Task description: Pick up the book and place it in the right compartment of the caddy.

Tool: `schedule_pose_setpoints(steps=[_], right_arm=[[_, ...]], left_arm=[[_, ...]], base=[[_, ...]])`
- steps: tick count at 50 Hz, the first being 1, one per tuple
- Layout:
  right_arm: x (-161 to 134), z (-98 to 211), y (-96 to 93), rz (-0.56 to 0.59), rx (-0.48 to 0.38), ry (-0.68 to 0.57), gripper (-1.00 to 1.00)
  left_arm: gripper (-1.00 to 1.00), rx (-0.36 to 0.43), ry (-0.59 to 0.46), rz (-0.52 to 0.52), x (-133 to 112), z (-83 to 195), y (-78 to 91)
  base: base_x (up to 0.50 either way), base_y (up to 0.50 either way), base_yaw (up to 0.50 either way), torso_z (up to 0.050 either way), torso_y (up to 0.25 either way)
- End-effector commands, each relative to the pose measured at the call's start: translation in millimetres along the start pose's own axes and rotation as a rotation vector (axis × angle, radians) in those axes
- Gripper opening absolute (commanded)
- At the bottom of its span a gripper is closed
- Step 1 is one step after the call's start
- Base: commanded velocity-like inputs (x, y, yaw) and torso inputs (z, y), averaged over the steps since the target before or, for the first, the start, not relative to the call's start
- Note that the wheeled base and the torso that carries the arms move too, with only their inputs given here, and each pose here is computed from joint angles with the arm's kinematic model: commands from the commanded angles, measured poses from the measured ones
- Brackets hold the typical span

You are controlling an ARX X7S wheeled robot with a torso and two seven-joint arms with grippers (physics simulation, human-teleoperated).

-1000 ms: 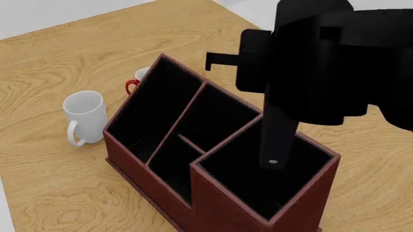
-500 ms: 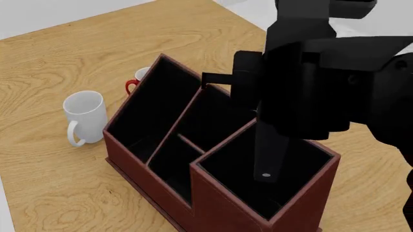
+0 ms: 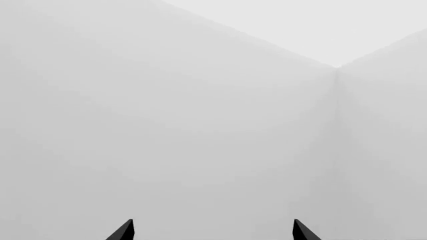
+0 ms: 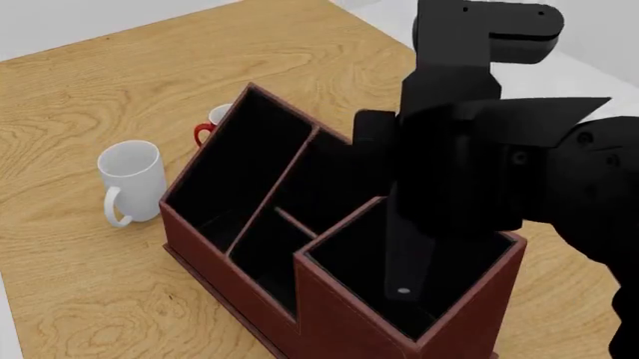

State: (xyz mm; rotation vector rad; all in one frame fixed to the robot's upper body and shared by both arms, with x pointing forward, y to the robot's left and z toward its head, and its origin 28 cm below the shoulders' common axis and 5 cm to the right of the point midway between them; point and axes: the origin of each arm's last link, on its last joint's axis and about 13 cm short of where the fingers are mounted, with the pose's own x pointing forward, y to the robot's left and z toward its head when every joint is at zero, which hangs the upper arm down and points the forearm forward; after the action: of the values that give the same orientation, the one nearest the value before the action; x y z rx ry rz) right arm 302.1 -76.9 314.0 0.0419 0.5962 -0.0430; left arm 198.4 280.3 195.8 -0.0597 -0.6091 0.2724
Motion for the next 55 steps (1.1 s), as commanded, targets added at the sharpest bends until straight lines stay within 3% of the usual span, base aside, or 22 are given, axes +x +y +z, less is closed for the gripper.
schedule_pose_setpoints(steps=[1,55], right_arm=[[4.6,0.2,-3.1,-0.009,-0.017,-0.026,-1.0],[45.0,-15.5,-6.3,-0.015,-0.066,0.021,-1.0]], left_arm=[[1.0,0.005,0.003,-0.004,-0.3,-1.4,-1.2],[1.0,0.049,0.008,-0.034,-2.8,-6.9,-7.9]], base=[[0.0,0.0,0.0,0.0,0.0],[0.0,0.0,0.0,0.0,0.001]])
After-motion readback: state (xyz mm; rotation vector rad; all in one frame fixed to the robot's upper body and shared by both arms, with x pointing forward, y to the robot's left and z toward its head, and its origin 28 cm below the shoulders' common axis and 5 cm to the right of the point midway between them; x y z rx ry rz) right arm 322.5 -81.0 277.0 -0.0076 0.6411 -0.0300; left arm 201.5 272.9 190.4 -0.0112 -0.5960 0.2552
